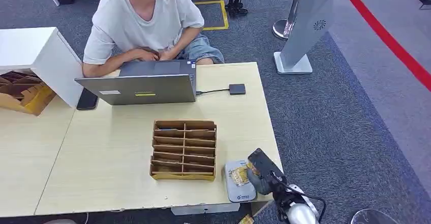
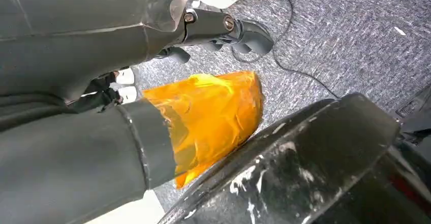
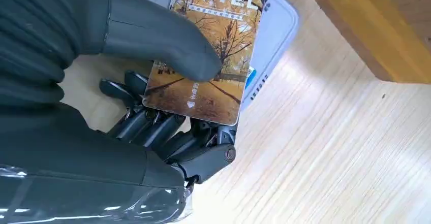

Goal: Pass the card to the sensor for recognition and then transmit it.

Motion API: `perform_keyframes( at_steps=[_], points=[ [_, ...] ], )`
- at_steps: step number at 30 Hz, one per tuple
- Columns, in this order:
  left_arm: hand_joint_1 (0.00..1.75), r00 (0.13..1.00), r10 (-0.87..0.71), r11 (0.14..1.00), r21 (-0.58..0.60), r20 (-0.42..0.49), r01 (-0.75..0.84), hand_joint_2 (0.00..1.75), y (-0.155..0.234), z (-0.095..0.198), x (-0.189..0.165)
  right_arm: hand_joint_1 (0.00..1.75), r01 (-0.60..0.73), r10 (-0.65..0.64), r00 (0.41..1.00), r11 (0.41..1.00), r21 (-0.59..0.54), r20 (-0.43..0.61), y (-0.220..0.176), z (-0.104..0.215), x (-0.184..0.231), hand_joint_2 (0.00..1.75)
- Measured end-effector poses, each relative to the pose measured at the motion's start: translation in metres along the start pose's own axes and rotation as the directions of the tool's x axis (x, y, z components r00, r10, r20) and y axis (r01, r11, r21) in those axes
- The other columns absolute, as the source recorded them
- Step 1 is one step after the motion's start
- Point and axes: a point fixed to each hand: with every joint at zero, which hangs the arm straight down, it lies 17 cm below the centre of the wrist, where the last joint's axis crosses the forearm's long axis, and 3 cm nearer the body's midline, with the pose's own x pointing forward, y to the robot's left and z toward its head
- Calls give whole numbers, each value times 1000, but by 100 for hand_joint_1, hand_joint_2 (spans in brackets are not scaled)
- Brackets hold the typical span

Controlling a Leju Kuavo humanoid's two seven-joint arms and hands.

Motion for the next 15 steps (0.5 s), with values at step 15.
perform_keyframes(
  at_steps=[15],
  points=[
    [0, 1000, 1, 1000, 2, -8, -1, 0, 0, 0, 0, 175, -75, 75, 997, 997, -12, -5, 3, -1, 6, 175]
  ],
)
